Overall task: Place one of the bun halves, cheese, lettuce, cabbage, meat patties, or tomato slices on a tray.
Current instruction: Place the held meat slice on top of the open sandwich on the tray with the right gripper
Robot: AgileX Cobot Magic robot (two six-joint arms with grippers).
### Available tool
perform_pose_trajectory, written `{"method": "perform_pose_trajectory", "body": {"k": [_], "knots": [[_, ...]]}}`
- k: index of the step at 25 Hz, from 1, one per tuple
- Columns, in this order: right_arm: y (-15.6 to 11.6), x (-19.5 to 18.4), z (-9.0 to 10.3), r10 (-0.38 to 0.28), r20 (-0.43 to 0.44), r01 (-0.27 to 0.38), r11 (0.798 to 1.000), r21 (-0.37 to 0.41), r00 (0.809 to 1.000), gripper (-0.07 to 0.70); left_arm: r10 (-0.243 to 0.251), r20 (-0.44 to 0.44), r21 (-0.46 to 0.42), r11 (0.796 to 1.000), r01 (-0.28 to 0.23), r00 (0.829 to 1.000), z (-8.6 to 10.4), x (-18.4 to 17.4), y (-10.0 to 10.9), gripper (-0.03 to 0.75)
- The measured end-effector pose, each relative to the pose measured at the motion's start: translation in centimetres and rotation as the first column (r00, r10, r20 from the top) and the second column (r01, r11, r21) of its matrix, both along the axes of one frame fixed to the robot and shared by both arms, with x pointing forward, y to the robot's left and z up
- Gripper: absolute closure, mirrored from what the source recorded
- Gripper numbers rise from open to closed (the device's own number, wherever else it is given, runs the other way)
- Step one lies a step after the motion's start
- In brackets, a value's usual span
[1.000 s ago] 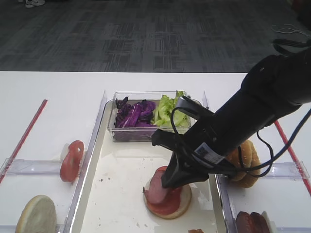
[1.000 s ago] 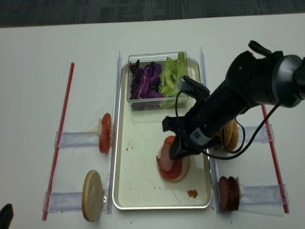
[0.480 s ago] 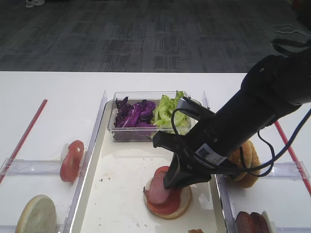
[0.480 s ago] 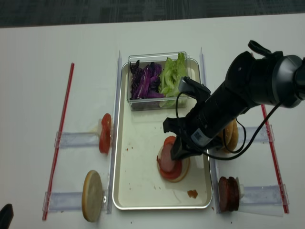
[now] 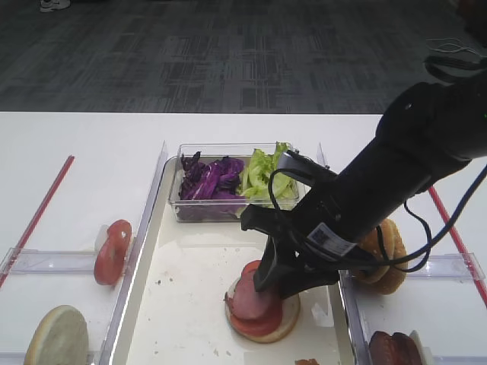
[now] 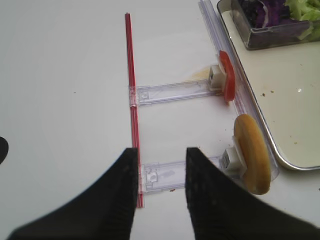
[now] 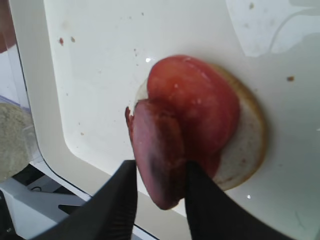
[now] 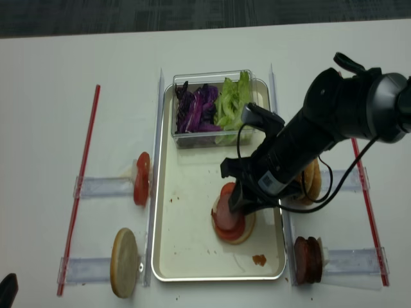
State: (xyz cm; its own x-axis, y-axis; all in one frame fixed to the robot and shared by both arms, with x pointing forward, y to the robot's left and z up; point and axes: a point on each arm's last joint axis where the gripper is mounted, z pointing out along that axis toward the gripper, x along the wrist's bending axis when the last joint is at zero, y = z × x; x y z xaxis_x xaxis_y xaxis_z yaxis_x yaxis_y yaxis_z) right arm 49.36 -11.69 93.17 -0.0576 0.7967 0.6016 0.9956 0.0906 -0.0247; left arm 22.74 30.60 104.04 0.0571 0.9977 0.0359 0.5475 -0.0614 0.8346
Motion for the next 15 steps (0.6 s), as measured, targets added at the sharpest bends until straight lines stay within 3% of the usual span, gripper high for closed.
{"method": "perform_pose_trajectory", "body": {"k": [5,15], "knots": [[-0.02,0.26,0.28,0.009,0.003,-0.009,1.000,-0.022,1.000,0.310,0.000,0.000,0.000,1.000,0.000,1.000,0.00,0.00,0.00,0.491],[-0.24,0.19,0.21,0.024,-0.005,-0.025,0.998,-0.055,1.000,0.297,0.000,0.000,0.000,1.000,0.000,1.000,0.00,0.00,0.00,0.491]]}}
